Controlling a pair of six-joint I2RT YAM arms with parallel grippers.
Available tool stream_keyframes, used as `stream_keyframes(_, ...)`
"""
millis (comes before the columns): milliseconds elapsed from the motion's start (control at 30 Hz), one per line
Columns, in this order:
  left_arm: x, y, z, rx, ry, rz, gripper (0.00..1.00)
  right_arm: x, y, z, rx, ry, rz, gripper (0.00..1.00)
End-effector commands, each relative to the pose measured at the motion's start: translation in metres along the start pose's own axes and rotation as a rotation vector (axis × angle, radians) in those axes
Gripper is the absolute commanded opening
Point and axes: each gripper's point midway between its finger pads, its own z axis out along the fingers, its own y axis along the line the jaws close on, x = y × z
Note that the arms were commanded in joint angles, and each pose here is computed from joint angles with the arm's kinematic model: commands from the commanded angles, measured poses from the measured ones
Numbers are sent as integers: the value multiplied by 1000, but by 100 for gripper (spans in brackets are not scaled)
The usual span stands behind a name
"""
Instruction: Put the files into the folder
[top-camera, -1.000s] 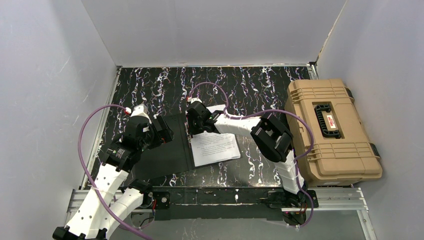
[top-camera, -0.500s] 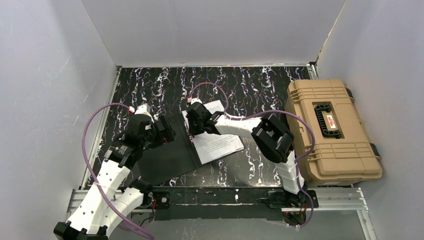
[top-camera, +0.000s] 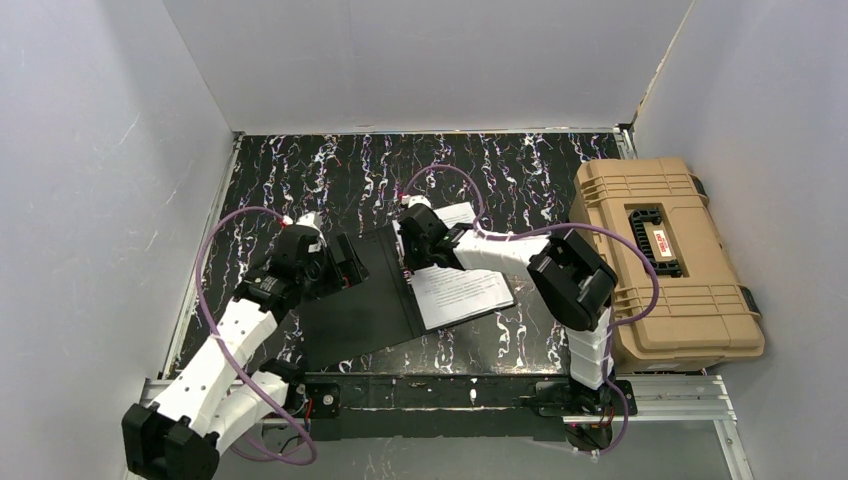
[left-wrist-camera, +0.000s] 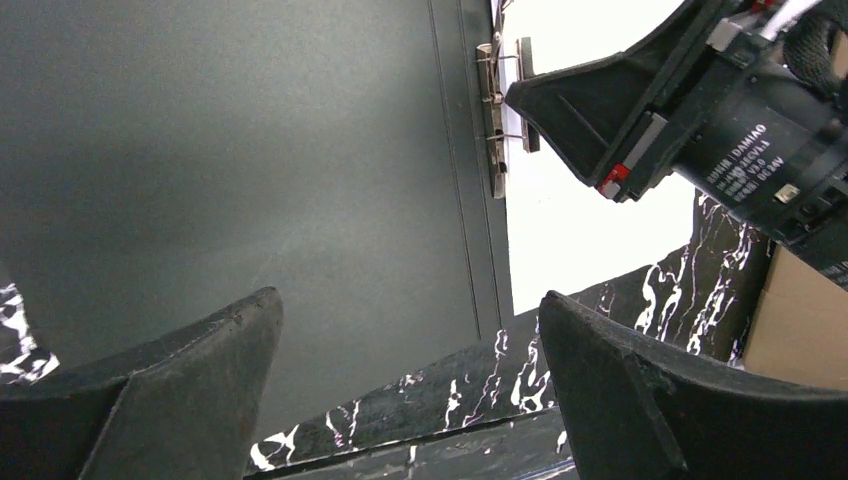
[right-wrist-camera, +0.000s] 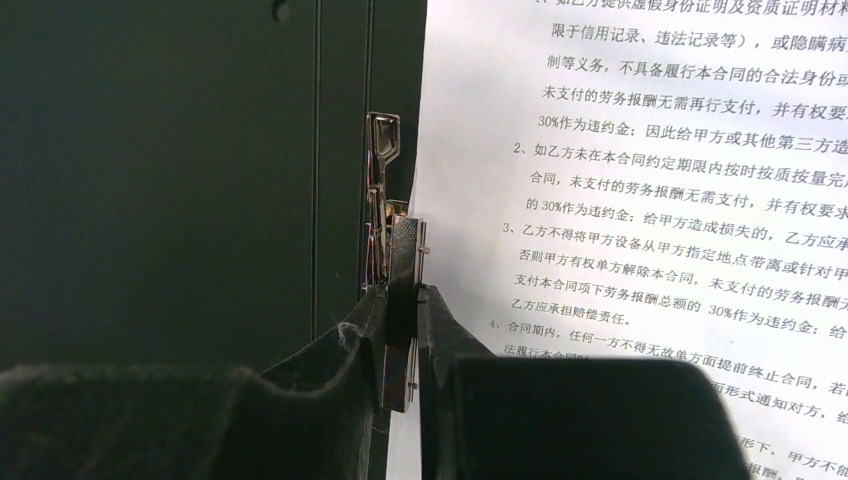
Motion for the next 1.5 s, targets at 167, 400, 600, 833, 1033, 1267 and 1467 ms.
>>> stream_keyframes(167,26,-4,39,39,114,-62,98,-18,-11,-25,1,-80,16,12)
stream_keyframes(400,38,-1,59,25,157,-82,98,-13,-13,-25,-6,-73,22,17)
stream_keyframes(600,44,7,71,-2,170,-83,98,-15,-16,-28,-1,-80,28,29)
stream_keyframes(833,49,12,78,-14,176,-83,98,-22,-14,-33,0,-102,30,37)
stream_keyframes(1033,53,15,81,-22,186,-85,98,-26,-19,-34,20,-112,30,38)
stream_keyframes(1267,54,16,81,-25,183,-86,98,-20,-22,-28,26,-93,29,35)
stream_keyframes(1467,56,17,83,-29,190,-85,98,-17,-22,-26,23,-84,28,32)
